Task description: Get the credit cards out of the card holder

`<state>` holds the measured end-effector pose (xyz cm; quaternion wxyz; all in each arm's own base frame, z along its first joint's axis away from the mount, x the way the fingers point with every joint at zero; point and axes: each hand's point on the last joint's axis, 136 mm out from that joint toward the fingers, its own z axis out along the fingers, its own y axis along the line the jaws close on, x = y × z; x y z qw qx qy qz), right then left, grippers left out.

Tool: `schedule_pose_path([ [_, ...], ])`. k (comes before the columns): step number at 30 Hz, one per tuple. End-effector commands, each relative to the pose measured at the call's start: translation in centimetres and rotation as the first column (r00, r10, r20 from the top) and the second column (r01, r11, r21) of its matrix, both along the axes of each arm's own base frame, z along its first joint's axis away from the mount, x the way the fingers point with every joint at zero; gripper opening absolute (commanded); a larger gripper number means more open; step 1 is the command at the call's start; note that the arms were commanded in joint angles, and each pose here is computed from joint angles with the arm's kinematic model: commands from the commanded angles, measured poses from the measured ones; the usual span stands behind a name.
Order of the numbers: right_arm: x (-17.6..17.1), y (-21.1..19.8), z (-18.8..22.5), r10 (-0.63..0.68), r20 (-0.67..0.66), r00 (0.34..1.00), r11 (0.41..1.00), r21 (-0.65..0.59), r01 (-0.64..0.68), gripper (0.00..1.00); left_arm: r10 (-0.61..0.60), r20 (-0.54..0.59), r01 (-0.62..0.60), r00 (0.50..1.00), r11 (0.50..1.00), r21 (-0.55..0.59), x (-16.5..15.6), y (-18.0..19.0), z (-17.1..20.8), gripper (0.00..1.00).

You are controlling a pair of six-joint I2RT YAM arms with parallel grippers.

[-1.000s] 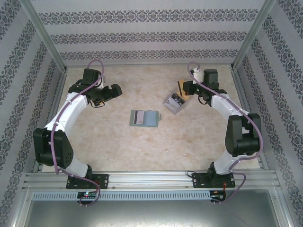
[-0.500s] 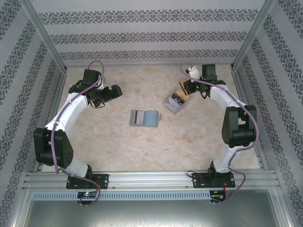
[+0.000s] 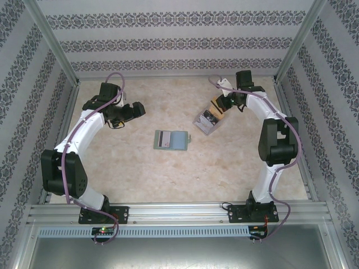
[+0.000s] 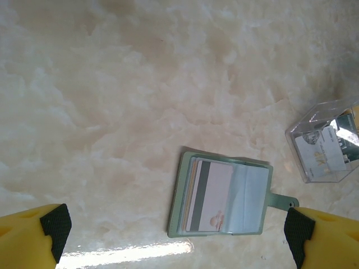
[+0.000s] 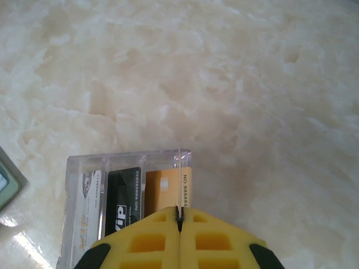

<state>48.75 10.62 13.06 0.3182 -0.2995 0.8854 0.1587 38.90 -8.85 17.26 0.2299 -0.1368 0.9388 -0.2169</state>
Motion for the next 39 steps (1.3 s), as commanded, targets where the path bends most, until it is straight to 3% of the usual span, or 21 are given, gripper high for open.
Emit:
schedule_pose_path([
  [1,-0.8,0.9,-0.3,0.064,-0.036,0.997,0.998,-0.005,-0.064,0.04,-0.021,-0.019,0.021,1.000,1.000,0.002,-0.4,0.2,-0.5,0.99],
  [18,-0.5,0.8,-1.6,0.030,-0.078,0.996,0.992,-0.122,-0.039,0.20,-0.049,-0.005,0.049,0.999,0.998,-0.028,-0.6,-0.4,0.2,0.99],
  [23,-0.7,1.5,1.6,-0.037,-0.046,0.998,0.998,-0.050,0.035,0.31,-0.039,-0.002,0.039,0.999,0.999,-0.025,-0.7,-0.3,0.2,0.99],
  [27,-1.7,2.7,3.9,-0.172,-0.068,0.983,0.984,0.037,0.175,0.40,-0.022,0.002,0.022,1.000,0.999,-0.033,-0.7,-0.2,0.1,0.99],
  [32,-4.8,6.7,4.5,-0.283,-0.153,0.947,0.944,0.128,0.303,0.48,-0.005,-0.010,0.004,1.000,0.999,-0.036,-0.8,-0.1,-0.6,1.00],
  [35,-7.9,10.4,3.7,-0.282,-0.212,0.936,0.942,0.122,0.311,0.54,0.003,-0.024,-0.003,1.000,0.999,-0.032,-1.0,0.0,-1.1,1.00],
  [39,-12.5,16.3,2.8,-0.179,-0.288,0.941,0.962,0.147,0.228,0.55,0.012,-0.040,-0.013,0.999,1.000,-0.023,-1.1,0.1,-1.5,0.99],
])
